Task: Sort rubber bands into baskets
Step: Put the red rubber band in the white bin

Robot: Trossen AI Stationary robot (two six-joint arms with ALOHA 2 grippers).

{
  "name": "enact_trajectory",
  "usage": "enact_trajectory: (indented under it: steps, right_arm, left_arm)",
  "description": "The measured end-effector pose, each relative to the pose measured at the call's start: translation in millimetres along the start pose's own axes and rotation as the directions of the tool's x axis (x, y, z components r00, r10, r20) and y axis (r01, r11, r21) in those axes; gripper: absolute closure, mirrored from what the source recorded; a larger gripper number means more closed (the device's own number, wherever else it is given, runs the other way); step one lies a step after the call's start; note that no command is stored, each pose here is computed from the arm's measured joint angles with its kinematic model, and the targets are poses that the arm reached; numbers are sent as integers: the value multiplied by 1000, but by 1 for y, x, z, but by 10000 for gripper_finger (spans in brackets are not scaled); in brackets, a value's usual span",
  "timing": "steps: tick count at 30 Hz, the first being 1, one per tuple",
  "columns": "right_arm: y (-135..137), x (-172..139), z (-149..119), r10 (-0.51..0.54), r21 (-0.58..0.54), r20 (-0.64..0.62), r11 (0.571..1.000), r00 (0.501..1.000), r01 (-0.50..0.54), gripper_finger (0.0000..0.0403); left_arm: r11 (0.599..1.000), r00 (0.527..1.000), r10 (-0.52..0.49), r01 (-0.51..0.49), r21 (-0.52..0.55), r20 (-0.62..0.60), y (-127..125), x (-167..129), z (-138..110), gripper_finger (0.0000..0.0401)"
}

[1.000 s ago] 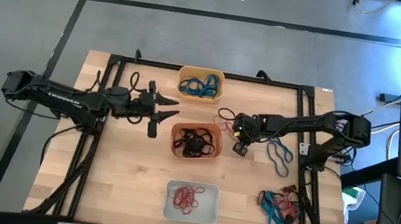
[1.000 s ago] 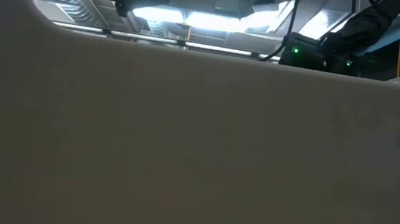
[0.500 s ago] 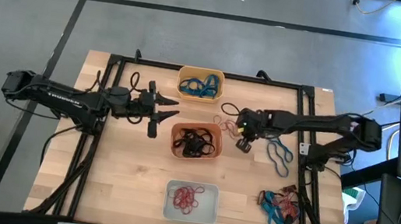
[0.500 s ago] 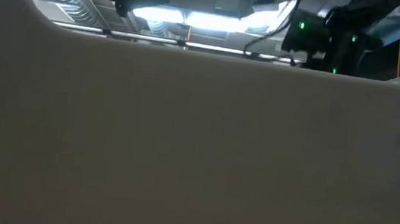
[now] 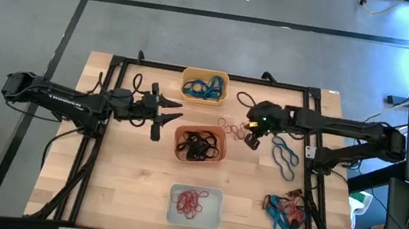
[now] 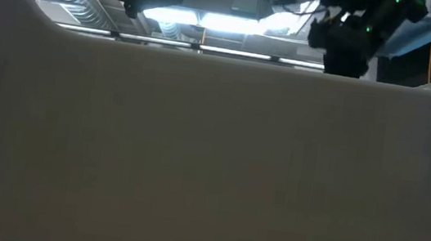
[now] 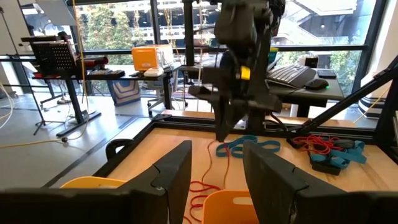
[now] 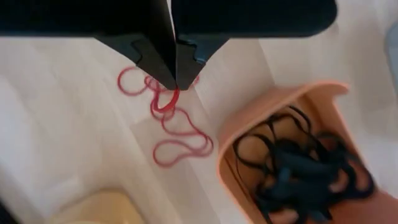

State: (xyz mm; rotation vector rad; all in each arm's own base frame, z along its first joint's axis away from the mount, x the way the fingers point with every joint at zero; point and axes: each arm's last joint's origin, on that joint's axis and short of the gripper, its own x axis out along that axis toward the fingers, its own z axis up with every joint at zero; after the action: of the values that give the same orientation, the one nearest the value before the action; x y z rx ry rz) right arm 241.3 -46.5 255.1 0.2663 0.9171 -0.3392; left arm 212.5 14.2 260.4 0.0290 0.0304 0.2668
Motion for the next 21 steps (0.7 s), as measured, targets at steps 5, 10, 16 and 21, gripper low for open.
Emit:
enact_trajectory:
  steps: [5, 10, 16, 21]
  right_arm:
    - [1, -20, 9, 27, 4, 77, 1000, 997, -28, 400]
    - [8, -33, 16, 101, -15, 140, 995, 985, -100, 400]
    - [33, -48, 23, 195, -94, 197, 979, 961, -179, 400]
    - [61, -62, 26, 304, -179, 258, 948, 917, -263, 400]
  left_arm:
    - [1000, 1000, 0, 0, 0, 0, 0, 0, 0, 260]
    - [1000, 1000, 0, 0, 0, 0, 0, 0, 0, 260]
    - [1000, 1000, 0, 0, 0, 0, 0, 0, 0, 260]
    - [1000, 1000, 0, 0, 0, 0, 0, 0, 0, 260]
